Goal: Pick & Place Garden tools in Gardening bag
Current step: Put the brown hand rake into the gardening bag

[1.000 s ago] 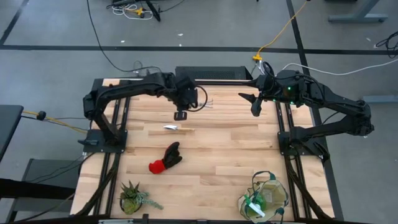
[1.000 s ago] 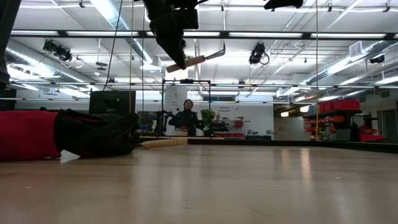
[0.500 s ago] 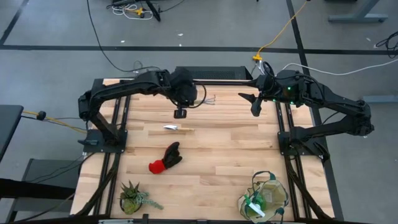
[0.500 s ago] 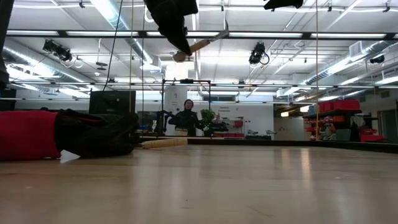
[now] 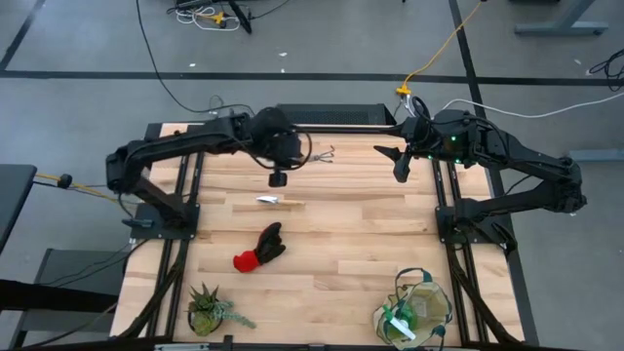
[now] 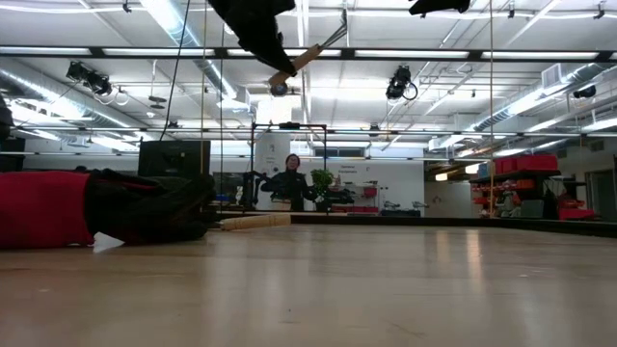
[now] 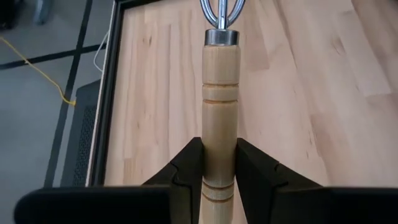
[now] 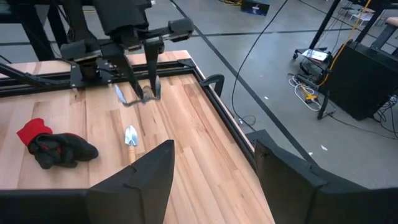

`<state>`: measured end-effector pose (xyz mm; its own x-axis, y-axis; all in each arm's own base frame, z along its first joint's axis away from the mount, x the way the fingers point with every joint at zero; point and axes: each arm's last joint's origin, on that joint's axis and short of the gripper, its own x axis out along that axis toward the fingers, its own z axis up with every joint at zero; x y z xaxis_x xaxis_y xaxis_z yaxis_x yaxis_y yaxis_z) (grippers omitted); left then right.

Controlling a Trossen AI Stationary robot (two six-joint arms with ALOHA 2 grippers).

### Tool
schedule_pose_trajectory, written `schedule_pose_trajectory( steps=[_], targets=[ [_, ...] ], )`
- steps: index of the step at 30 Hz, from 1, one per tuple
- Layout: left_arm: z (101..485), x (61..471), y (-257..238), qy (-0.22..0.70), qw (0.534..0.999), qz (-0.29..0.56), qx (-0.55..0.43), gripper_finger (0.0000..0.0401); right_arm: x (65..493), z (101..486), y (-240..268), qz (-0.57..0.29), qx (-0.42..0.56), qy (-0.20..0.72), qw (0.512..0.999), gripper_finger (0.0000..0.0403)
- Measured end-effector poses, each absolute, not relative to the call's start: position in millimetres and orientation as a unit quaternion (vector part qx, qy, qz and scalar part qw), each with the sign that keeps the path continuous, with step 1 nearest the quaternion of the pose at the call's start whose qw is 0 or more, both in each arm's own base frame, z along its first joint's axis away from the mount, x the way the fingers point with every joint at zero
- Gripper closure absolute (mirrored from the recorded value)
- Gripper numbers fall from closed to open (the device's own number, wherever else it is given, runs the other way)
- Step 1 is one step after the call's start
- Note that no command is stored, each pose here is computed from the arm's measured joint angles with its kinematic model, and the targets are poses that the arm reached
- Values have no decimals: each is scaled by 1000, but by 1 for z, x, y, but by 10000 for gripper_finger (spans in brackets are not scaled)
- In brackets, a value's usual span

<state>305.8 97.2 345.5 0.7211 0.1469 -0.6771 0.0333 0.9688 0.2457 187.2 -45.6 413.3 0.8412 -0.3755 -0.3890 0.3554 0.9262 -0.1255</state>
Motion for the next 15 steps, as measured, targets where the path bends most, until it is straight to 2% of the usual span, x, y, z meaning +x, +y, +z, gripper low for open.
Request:
schedule_pose_trajectory(
  steps=[5, 15],
  targets=[
    [342, 285, 92, 352, 928, 46, 113, 322, 187, 413, -46, -191, -24, 208, 959, 179],
    [347, 257, 82, 230, 965, 92, 88, 322, 187, 413, -46, -190, -24, 208, 959, 179]
  ],
)
